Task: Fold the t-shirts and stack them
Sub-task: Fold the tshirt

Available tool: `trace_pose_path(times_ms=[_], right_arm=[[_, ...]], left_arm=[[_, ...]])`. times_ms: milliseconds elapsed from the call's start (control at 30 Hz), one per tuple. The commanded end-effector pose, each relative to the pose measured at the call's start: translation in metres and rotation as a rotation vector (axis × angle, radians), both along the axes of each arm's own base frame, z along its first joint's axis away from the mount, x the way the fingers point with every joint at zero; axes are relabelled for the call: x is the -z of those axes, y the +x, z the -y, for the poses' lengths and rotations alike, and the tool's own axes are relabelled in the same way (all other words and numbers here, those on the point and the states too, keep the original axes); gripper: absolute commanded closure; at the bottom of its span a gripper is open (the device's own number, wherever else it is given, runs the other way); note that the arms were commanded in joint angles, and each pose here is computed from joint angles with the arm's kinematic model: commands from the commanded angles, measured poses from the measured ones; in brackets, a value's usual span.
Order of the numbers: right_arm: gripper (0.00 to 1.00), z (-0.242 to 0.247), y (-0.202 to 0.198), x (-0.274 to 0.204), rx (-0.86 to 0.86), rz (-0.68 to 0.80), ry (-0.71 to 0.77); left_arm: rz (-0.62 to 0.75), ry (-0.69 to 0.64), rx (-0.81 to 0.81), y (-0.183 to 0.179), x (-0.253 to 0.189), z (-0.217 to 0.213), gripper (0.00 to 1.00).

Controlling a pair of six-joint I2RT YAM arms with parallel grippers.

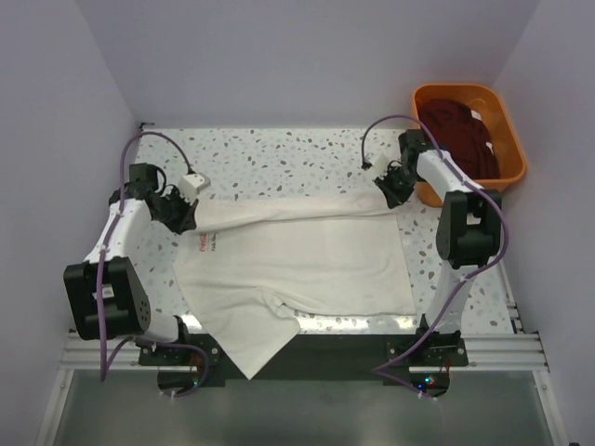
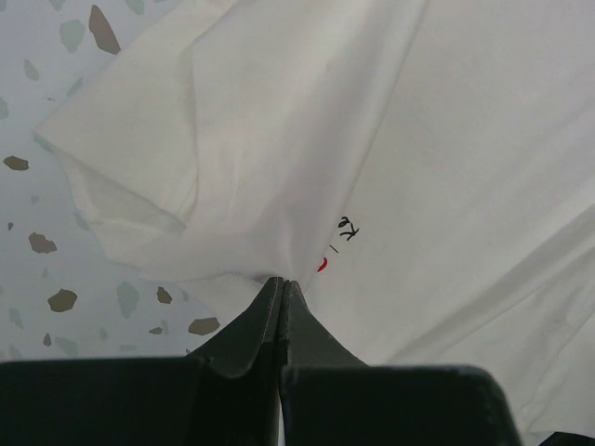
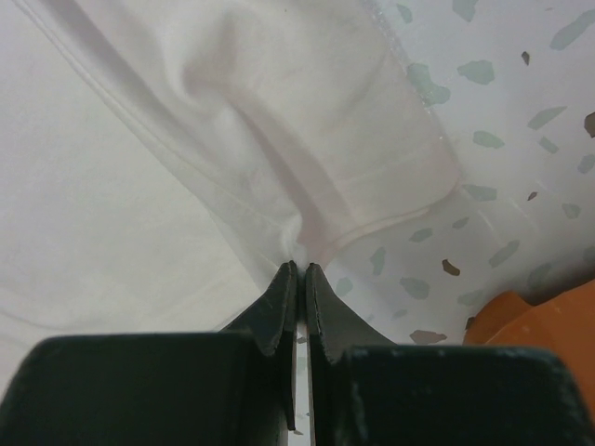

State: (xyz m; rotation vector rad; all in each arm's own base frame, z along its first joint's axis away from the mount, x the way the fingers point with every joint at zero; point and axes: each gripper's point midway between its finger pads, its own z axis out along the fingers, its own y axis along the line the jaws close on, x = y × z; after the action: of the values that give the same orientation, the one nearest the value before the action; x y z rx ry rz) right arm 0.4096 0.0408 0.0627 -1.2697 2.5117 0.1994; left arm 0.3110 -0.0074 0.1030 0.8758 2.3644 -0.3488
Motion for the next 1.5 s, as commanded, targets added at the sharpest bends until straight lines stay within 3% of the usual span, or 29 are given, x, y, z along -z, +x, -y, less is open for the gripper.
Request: trace_pose_path(times_ms=[0,967,1133,1167,1333,1467], right_arm=[[1.0,0.005,-0.008,-0.004,-0.012,0.0,-0.014],[1.0,0.007,-0.019,0.003,-0.028,-0.038,-0.027],[0.83,0.01,-0.026,-0.014,-0.075,-0.013,-0.042],[0.81,0.011,-0.031,-0.015,-0.087,-0.024,-0.048],[0.65,0.025,-0.043,-0.026,-0.187,-0.041,-0.126],[0.64,0.021,-0.031,-0.034,-0.146,-0.044,-0.099]], left_arm=[[0.002,0.021,0.014,-0.009,0.003,-0.001,1.0],[-0.083,0.045,0.035,-0.023,0.036,-0.001,1.0],[-0.093,0.034,0.072,-0.026,0.035,0.002,0.99],[-0.096,0.029,0.083,-0.03,0.033,0.004,0.9],[-0.062,0.018,0.178,-0.035,0.016,0.01,0.7],[-0.036,-0.01,0.174,-0.023,0.002,0.014,0.57]])
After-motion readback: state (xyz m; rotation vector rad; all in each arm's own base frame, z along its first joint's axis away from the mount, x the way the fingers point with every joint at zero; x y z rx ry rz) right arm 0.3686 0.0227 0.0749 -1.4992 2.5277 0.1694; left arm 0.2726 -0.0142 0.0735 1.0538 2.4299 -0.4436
